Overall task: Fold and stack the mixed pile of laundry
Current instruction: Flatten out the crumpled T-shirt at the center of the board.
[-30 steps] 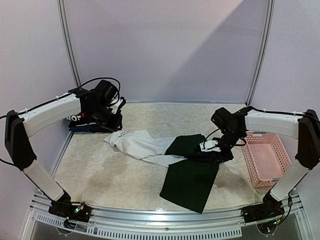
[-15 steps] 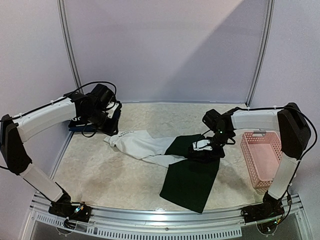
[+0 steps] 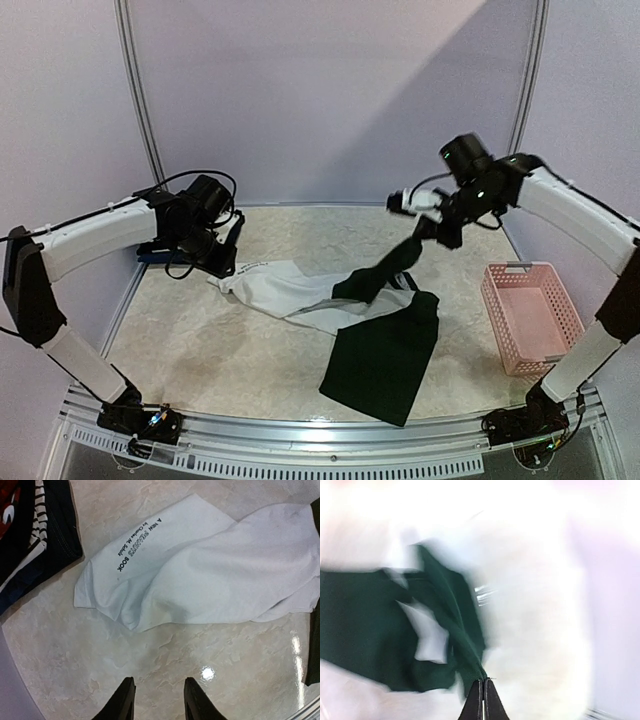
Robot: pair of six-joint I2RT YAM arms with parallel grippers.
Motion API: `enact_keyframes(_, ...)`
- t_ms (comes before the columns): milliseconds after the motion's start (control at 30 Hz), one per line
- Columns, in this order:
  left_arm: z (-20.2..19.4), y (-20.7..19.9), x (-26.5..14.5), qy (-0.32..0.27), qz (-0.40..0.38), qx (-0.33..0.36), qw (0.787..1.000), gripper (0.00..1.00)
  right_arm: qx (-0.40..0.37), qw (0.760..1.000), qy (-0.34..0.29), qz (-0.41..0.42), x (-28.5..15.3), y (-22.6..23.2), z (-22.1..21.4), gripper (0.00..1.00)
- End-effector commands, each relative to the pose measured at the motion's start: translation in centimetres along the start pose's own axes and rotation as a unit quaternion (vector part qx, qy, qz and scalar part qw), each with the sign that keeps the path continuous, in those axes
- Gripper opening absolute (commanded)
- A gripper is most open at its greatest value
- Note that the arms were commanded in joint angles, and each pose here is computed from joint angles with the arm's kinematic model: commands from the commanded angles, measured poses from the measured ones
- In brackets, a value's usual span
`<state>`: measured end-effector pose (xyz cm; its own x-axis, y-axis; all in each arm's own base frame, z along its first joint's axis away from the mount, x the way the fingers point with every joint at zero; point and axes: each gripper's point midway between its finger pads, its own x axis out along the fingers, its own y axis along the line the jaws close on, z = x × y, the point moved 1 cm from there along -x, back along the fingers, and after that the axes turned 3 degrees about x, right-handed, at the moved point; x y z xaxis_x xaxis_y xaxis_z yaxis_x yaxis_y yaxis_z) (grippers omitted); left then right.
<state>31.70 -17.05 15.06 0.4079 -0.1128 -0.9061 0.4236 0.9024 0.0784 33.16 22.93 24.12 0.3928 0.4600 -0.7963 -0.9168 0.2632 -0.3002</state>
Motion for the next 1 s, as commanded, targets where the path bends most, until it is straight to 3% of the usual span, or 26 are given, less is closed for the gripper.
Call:
enact_keyframes(0,-1.7,-0.2,2.6,0.052,0.012,0.036,0.998,0.36,0.11,0.973,-0.092,-0.181,-8.1,-9.4,1.4,0.0)
enact_keyframes(100,-2.2,-0.4,4.2,0.075,0.009,0.05,0.996,0.37,0.188,0.937,-0.104,-0.275,-10.2,-14.4,-0.5,0.0)
enact_keyframes(200,-2.7,-0.9,5.7,0.098,-0.001,0.058,0.993,0.37,0.249,0.925,-0.089,-0.271,-8.6,-16.2,-2.3,0.0)
enact_keyframes(367,-2.9,-2.2,7.2,0.104,-0.031,0.068,0.992,0.37,0.277,0.934,-0.068,-0.216,-4.9,-15.5,-3.6,0.0)
enact_keyframes(533,-1.2,-3.2,7.0,0.074,-0.047,0.074,0.993,0.36,0.282,0.937,-0.062,-0.198,-3.8,-14.8,-4.1,0.0)
enact_keyframes(700,-0.1,-3.8,8.3,0.09,-0.059,0.094,0.99,0.38,0.284,0.939,-0.061,-0.182,-3.3,-14.1,-4.1,0.0)
enact_keyframes(833,0.1,-3.1,10.6,0.107,-0.02,0.1,0.989,0.43,0.29,0.94,-0.061,-0.168,-2.8,-13.7,-4.2,0.0)
enact_keyframes(967,0.5,-2.6,12.1,0.111,0.004,0.104,0.988,0.42,0.295,0.94,-0.064,-0.158,-2.4,-13.3,-4.3,0.0)
